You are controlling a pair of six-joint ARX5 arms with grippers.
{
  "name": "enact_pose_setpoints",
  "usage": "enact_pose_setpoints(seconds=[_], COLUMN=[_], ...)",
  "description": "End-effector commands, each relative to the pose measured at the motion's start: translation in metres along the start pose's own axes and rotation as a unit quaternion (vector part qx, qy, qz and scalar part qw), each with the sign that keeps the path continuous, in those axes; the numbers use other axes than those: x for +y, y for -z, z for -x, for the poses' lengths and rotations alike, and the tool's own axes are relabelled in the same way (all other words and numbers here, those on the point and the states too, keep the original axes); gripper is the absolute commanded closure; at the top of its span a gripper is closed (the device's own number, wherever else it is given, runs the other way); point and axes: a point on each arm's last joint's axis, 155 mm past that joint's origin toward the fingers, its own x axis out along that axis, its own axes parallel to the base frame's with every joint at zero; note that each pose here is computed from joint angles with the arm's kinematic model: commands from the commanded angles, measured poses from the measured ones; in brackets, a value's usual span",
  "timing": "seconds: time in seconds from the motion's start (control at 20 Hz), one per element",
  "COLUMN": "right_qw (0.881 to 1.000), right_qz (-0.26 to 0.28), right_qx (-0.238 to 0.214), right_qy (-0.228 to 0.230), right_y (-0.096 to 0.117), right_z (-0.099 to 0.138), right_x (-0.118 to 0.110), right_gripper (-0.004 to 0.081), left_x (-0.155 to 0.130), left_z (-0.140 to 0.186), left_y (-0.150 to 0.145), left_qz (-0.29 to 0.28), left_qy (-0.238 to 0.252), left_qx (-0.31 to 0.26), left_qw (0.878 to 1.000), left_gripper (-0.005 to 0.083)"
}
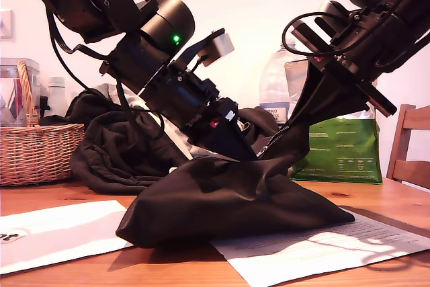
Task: Open the zipper in the zip bag in front of you
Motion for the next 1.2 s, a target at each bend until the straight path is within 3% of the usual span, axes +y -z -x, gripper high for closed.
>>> enact_pose_setpoints(seconds=[0.0,0.3,0.8,1.15], right_qw=[1.000,1.000,1.000,0.999], right_qz=[0.001,0.002,0.006,0.008], right_qx=[0.002,0.001,-0.002,-0.001], right_qy=[0.000,0.003,0.017,0.051], right_y=[0.001,0.001,0.000,0.000], right_z=[-0.002,-0.002,-0.002,0.003], right_x=[0.000,-0.001,-0.006,-0.026], right_gripper=[0.0783,0.0783,0.0783,0.0783], left_x=[0.005,0.022,0.024,0.022], left_z=[-0.002,0.006,0.011,0.012], left_y=[0.028,0.040,0.053,0.057], left_qz=[0.025,0.047,0.061,0.066], left_qy=[0.000,-0.012,-0.010,-0.007], left_qx=[0.035,0.047,0.067,0.076], left_qw=[0.999,0.998,0.996,0.995], left_gripper=[0.0797,0.0797,0.0797,0.0797])
